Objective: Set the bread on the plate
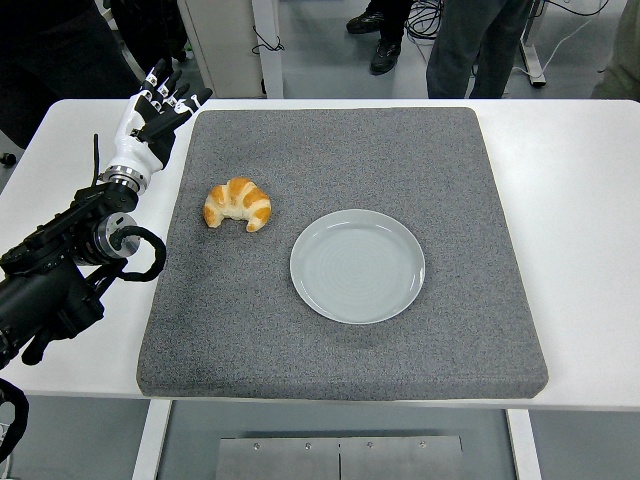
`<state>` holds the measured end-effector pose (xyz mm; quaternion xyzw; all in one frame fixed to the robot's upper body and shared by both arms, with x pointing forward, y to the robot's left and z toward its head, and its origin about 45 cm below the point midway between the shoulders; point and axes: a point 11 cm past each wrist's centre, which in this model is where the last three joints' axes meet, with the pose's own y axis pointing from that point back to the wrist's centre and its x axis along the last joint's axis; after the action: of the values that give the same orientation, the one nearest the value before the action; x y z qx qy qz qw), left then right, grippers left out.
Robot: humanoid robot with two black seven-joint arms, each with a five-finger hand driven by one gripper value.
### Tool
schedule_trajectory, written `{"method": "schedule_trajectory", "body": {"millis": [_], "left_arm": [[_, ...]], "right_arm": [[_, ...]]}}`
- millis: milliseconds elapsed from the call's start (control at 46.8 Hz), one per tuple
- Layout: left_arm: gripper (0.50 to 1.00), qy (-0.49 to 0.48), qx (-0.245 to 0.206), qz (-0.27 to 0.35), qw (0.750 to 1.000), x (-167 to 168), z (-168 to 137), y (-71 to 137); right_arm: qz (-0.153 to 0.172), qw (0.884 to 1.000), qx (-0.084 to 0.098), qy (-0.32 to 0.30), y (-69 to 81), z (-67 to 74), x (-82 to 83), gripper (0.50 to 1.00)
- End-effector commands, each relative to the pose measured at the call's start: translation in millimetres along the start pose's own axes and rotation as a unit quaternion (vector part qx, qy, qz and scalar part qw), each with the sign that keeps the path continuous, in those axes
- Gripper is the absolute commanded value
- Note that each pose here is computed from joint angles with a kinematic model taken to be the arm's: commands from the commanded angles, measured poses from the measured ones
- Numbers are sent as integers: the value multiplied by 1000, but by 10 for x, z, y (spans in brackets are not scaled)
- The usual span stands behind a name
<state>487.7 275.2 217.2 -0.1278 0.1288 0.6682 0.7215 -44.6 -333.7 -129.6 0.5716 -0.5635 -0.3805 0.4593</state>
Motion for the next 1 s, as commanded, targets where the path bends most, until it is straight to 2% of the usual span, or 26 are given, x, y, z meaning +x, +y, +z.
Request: {"method": "schedule_trajectory", "body": {"millis": [0,983], "left_arm": [[969,0,0,0,1000,3,-1,1],[969,1,-1,-1,1000,-14,-12,0]], "right_arm": [[0,1000,0,0,0,0,0,1000],[0,1000,0,0,0,0,0,1000]]}}
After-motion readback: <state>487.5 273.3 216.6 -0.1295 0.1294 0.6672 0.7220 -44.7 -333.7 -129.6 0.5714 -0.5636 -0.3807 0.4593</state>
